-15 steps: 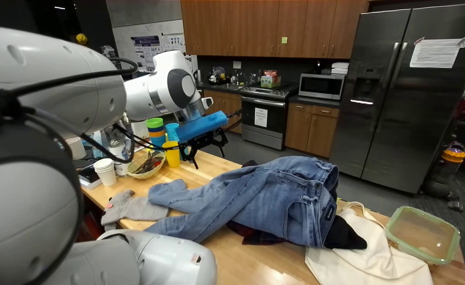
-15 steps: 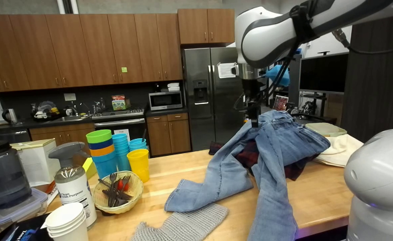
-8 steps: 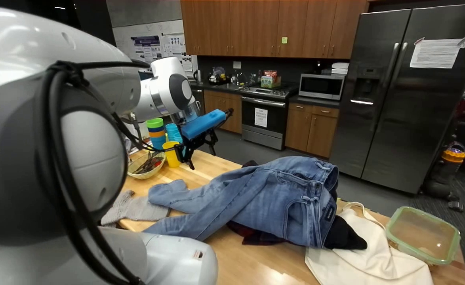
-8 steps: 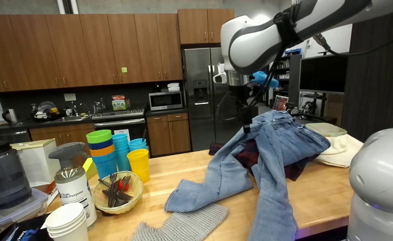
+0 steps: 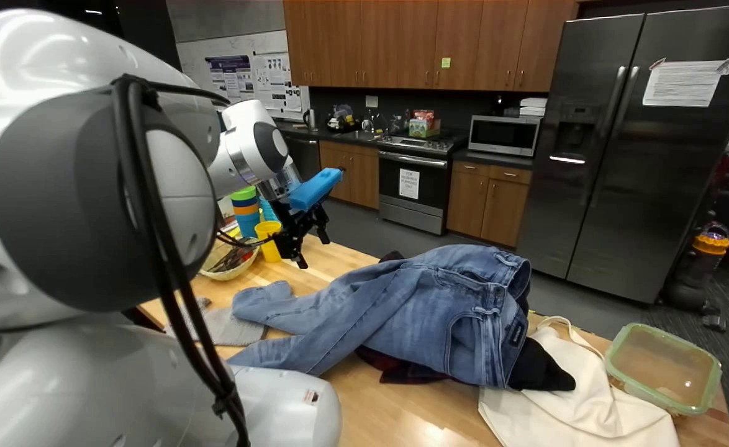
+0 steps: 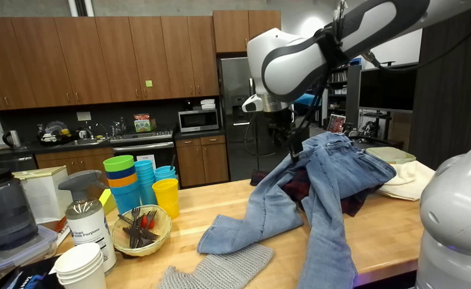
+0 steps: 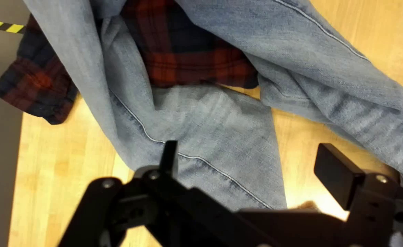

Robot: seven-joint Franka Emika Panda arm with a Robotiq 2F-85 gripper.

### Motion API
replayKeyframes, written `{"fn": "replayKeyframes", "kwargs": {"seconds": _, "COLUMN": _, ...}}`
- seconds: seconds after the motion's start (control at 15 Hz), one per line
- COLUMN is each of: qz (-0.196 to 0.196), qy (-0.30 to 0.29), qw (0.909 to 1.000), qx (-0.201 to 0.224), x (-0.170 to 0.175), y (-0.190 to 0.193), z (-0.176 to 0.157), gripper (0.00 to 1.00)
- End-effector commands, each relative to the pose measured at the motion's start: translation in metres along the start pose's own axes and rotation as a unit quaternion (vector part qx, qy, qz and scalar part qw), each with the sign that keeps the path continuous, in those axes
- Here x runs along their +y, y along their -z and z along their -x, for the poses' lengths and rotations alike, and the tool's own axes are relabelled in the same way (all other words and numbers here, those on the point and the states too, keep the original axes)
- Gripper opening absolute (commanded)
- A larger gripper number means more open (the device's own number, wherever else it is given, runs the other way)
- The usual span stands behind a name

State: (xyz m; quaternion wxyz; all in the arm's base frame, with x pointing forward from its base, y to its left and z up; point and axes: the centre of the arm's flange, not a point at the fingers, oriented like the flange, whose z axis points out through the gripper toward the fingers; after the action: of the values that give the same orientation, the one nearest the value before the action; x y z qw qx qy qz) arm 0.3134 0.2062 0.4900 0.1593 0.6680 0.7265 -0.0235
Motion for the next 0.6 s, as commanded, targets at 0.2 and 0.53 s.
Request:
{"fn": "replayKeyframes", "kwargs": {"seconds": 0.2, "qz": 0.004, "qy": 0.008, "qw": 0.9999, "qx": -0.008, "x": 0.0010, "y": 0.0006, "z": -0.0058, "gripper": 1.00}}
{"fn": "replayKeyframes", "kwargs": {"seconds": 0.53, "qz": 0.004, "qy": 0.006, "qw": 0.9999, "qx": -0.009, "x": 0.0016, "y": 0.0005, "z": -0.0049, "gripper": 1.00}}
